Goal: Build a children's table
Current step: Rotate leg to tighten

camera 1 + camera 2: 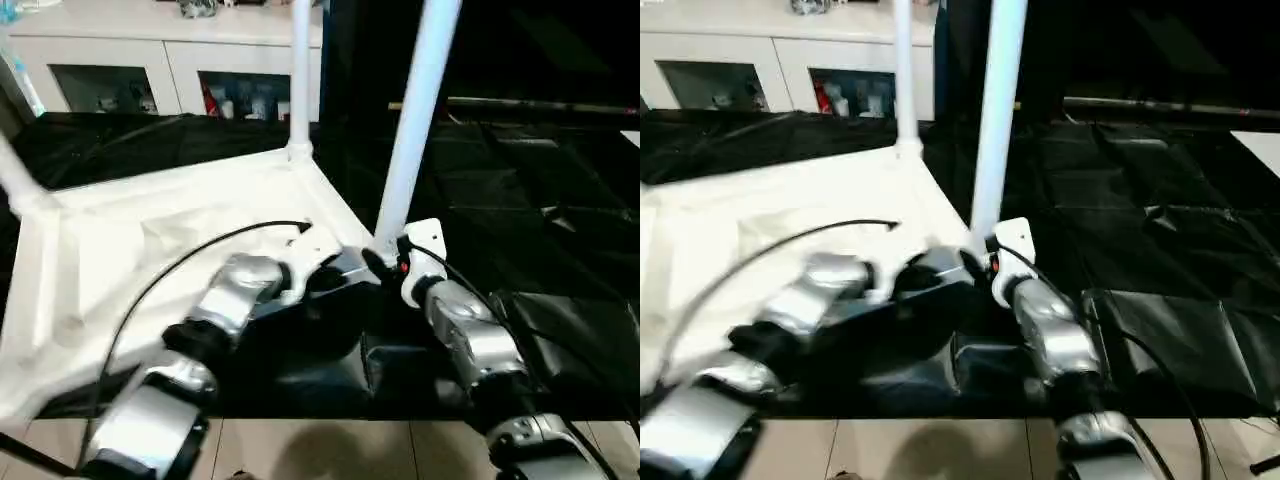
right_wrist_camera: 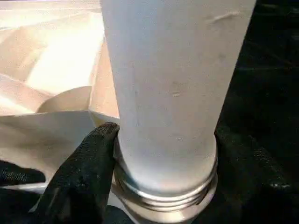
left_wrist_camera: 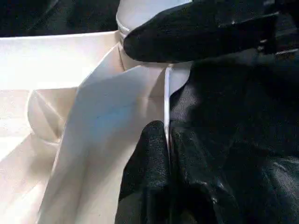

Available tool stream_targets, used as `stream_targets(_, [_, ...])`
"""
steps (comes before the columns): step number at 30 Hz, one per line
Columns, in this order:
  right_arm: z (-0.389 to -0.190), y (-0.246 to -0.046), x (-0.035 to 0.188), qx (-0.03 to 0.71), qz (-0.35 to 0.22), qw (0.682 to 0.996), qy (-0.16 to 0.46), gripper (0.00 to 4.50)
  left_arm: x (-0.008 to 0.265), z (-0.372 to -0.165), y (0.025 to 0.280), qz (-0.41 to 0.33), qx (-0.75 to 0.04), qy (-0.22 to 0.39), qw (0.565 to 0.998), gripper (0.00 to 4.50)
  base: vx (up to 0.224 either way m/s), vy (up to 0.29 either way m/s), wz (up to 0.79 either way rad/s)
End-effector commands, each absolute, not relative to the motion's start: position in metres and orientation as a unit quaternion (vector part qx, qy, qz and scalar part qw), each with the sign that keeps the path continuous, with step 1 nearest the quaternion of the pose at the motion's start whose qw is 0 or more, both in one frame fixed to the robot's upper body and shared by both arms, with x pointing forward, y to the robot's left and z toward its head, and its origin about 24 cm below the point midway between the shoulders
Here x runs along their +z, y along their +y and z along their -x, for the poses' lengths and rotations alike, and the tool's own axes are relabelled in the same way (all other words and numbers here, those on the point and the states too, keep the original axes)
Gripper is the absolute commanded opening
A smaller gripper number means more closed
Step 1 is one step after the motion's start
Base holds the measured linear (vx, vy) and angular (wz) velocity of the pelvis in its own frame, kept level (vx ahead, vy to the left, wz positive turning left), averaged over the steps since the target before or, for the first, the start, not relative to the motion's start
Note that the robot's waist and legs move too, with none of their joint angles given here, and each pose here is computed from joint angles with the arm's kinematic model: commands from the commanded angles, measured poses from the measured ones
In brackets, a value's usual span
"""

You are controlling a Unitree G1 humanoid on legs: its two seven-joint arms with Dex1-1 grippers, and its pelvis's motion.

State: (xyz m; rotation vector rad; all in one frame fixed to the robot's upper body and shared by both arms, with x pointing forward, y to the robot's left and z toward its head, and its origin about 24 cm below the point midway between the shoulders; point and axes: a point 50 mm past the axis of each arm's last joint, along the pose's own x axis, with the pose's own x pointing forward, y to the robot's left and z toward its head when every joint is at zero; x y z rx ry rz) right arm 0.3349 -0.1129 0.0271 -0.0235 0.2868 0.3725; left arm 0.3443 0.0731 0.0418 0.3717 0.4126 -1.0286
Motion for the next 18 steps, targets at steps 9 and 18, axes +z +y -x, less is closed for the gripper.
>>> stream_targets(9, [-0.325,-0.112,0.039,0.335,0.026,0.935,0.110,3.85,0.033,-0.338,0.083,-0.174,-0.517,0.226,0.807,0.00,0.000,0.000,0.00])
stream_targets(18, [-0.297,-0.158,0.051,0.498,0.070,0.852,0.146,3.96,0.043,-0.326,0.118,-0.177,-0.613,0.224,0.737,0.00,0.000,0.000,0.00])
